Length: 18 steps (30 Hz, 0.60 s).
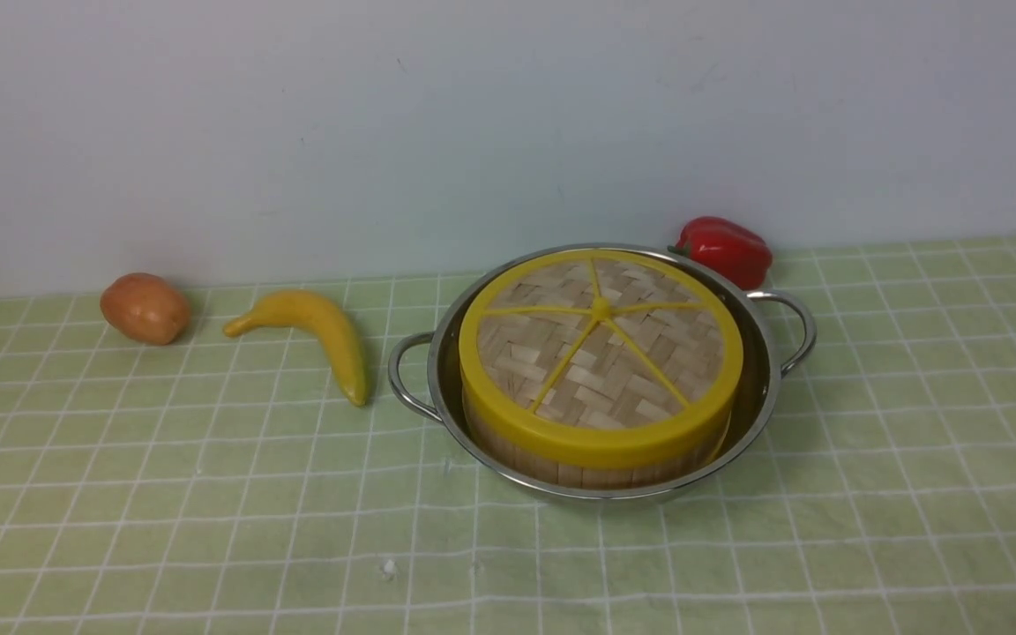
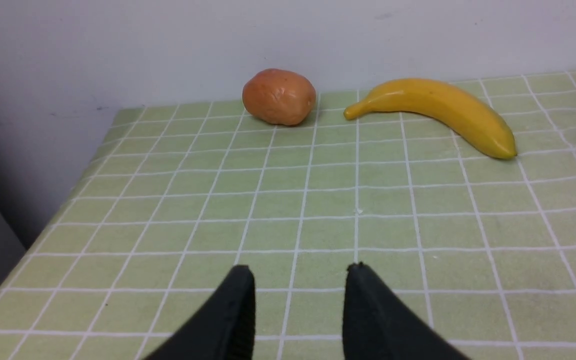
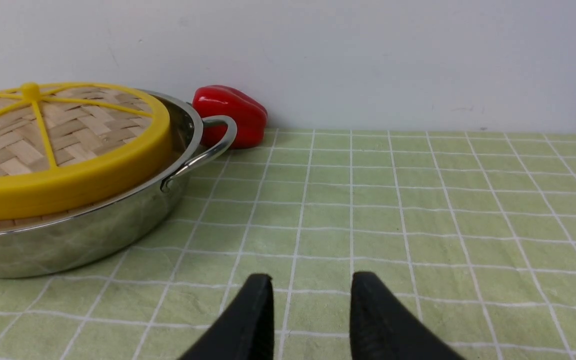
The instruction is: Place the steamer in the pot on the green tablecloth, and put the lid on the steamer.
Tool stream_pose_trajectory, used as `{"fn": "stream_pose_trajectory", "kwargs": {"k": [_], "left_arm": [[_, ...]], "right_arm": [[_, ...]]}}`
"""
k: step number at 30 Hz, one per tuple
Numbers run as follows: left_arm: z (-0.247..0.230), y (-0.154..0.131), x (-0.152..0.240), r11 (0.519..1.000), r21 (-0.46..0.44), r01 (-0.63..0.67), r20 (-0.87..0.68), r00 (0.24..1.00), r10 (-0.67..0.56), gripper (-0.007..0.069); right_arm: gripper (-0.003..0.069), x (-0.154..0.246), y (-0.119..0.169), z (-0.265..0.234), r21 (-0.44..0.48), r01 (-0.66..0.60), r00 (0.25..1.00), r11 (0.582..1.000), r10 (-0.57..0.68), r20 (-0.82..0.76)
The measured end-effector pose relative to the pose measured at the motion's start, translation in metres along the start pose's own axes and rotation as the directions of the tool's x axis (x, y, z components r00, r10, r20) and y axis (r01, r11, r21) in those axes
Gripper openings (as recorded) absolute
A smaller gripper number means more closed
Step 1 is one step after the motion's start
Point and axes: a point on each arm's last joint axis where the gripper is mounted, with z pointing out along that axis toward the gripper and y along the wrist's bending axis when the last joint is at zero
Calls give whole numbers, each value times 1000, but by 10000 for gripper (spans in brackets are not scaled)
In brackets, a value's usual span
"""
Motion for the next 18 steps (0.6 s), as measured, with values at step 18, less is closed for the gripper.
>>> {"fn": "stream_pose_trajectory", "kwargs": {"k": [18], "left_arm": [[0,0,0,1000,0,-6,0,1000,6,243]], "right_arm": [[243,0,0,0,0,-3,1000,1000,3,0]]}}
